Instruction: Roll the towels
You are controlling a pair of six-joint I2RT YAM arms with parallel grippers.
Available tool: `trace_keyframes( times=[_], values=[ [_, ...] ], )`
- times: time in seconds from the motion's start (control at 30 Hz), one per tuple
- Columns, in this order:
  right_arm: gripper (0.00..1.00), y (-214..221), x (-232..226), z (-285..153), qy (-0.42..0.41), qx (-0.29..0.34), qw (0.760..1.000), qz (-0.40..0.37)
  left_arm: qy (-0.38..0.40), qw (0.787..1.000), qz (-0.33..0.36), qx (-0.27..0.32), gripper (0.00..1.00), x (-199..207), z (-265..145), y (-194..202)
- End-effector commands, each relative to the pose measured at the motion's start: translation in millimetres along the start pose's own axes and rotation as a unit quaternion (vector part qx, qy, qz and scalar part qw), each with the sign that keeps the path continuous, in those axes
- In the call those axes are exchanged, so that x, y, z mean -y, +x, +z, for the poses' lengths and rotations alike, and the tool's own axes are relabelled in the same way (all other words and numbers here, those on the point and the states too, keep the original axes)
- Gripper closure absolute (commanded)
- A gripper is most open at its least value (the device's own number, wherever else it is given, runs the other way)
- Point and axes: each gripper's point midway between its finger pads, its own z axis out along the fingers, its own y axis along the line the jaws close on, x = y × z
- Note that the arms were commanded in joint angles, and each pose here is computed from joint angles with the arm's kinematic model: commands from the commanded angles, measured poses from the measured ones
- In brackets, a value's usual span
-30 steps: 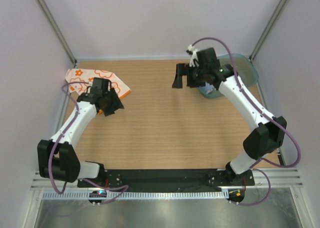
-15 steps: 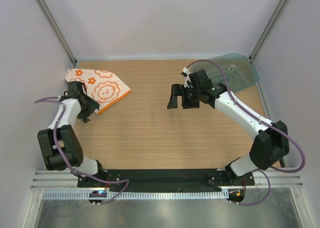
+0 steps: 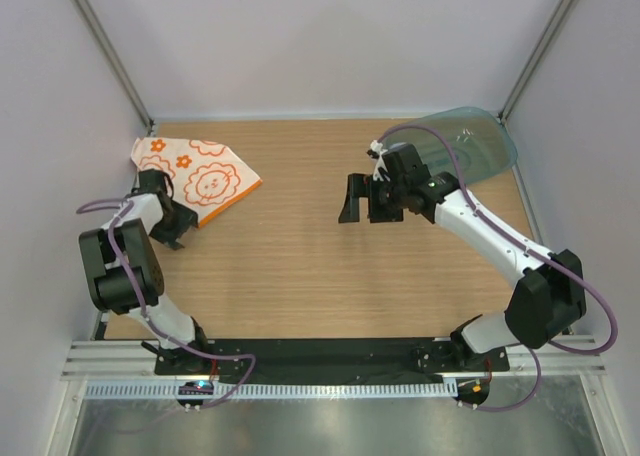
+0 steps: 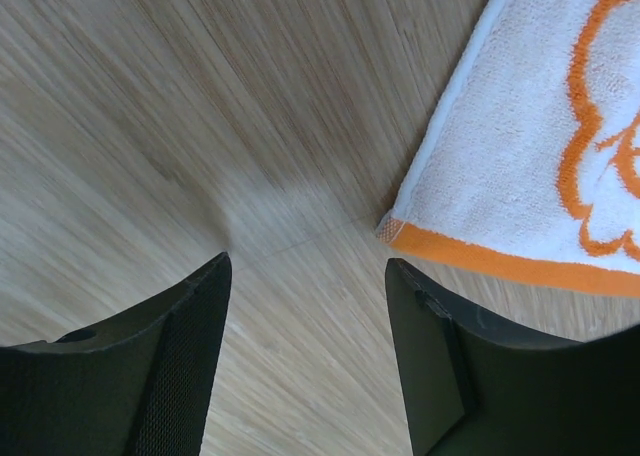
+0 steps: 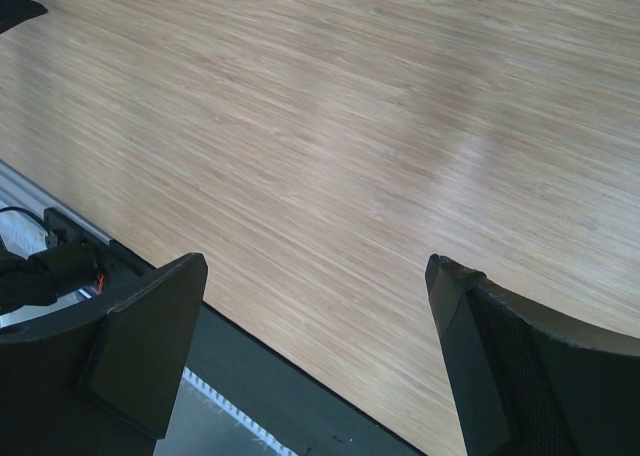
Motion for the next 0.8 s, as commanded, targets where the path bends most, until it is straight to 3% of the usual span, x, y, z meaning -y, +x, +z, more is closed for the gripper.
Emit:
trace_keyframes(
  times=[0.0, 0.5, 0.57, 0.7, 0.77],
  values=[
    [0.00, -4, -5, -9, -0.005, 0.018, 1.000, -0.009, 0.019, 1.000, -0.019, 0.013, 0.36, 13, 5, -11],
    [0.00, 1, 6, -2, 0.015, 0.004, 1.000, -0.025, 0.047, 0.999, -0.013, -0.001, 0.41, 46, 26, -6],
    [0.00, 3, 8, -1, 0.019, 0.000, 1.000, -0.024, 0.046, 0.999, -0.013, -0.003, 0.46, 49, 29, -6],
    [0.00, 3, 9, 1, 0.020, -0.003, 0.999, -0.027, 0.046, 0.999, -0.005, -0.008, 0.81, 53, 33, -3],
    [0.00, 4, 10, 1, 0.022, -0.005, 0.999, -0.027, 0.051, 0.999, 0.001, -0.009, 0.88, 58, 34, -2]
  ],
)
